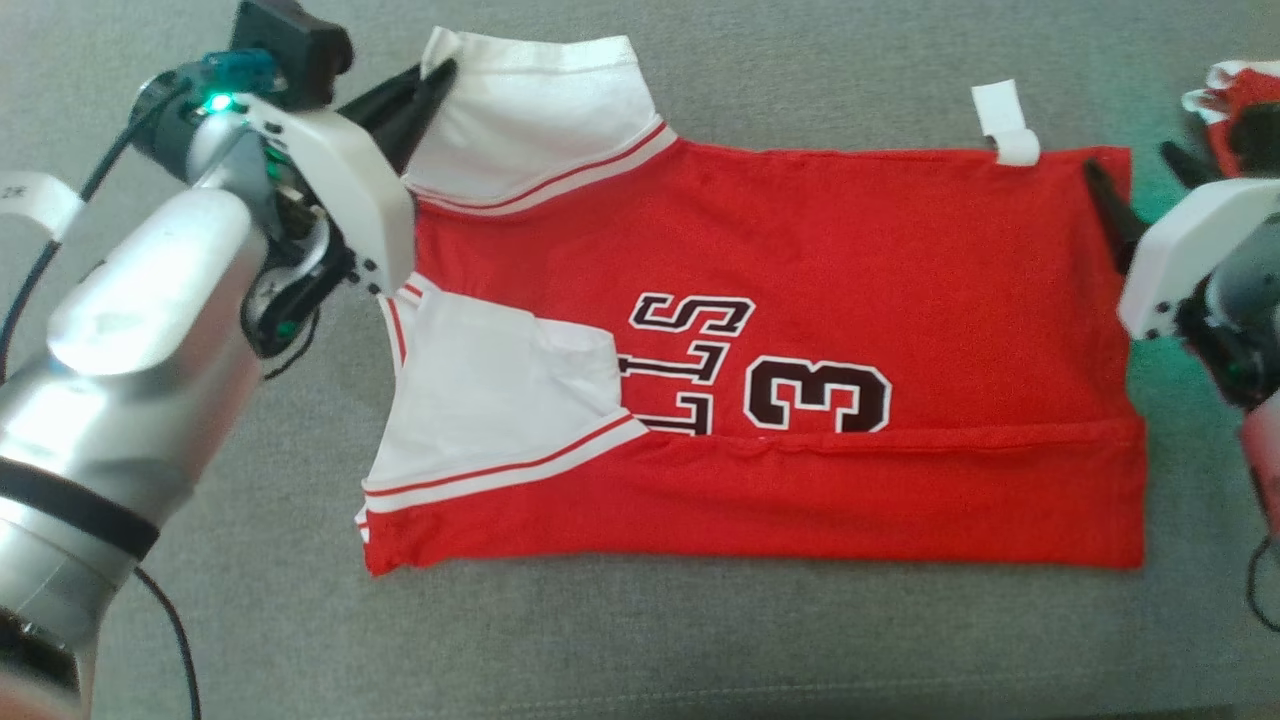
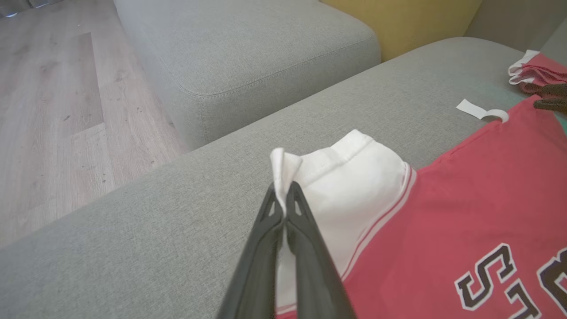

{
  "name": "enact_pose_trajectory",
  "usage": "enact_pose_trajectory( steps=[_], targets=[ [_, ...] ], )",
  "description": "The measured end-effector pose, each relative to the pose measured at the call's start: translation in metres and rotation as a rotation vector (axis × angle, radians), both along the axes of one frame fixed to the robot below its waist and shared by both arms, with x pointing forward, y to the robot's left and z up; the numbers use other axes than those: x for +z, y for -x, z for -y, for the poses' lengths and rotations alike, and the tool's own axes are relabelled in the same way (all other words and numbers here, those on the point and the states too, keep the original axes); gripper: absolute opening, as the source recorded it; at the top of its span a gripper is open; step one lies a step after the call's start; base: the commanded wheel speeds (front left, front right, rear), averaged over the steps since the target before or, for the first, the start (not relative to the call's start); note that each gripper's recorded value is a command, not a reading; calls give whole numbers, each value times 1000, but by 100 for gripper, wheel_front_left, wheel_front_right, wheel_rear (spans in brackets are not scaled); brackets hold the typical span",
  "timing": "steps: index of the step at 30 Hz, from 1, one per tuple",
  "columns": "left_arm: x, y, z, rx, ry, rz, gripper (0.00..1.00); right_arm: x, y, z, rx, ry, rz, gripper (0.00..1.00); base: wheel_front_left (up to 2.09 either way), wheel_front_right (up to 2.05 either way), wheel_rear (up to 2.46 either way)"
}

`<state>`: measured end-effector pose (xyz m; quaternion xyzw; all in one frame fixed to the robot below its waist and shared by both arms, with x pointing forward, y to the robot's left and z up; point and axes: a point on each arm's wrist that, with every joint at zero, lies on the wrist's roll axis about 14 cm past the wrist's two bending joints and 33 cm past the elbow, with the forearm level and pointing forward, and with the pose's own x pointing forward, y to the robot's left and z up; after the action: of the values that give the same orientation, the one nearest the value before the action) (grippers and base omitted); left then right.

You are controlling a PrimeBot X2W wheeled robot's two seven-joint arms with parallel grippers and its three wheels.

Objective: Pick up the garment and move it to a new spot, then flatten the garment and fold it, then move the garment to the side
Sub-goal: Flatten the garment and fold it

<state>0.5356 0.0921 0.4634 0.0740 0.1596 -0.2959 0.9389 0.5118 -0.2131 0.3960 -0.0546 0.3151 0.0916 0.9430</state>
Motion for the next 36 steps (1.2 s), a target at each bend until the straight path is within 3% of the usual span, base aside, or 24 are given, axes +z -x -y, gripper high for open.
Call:
enact_pose_trajectory(
  steps=[13,14,15,16,22,36],
  targets=[
    [-17,9,1,-8,-8,-46,0,-32,-10,5,19,44,-102,100,0,0,0],
    [-19,9,0,-7,-10,-49,0,-32,-11,4,23,43,-108,86,0,0,0],
    [-20,8,-1,-6,-12,-51,0,-31,-13,3,24,39,-111,29,0,0,0],
    [-20,8,-1,-5,-13,-52,0,-31,-14,2,28,37,-113,0,0,0,0],
    [-24,1,-6,23,-18,-51,0,-14,-30,11,23,38,-47,0,0,0,0],
    [26,-59,-36,171,24,158,0,72,-85,-2,53,-54,307,0,0,0,0]
  ],
)
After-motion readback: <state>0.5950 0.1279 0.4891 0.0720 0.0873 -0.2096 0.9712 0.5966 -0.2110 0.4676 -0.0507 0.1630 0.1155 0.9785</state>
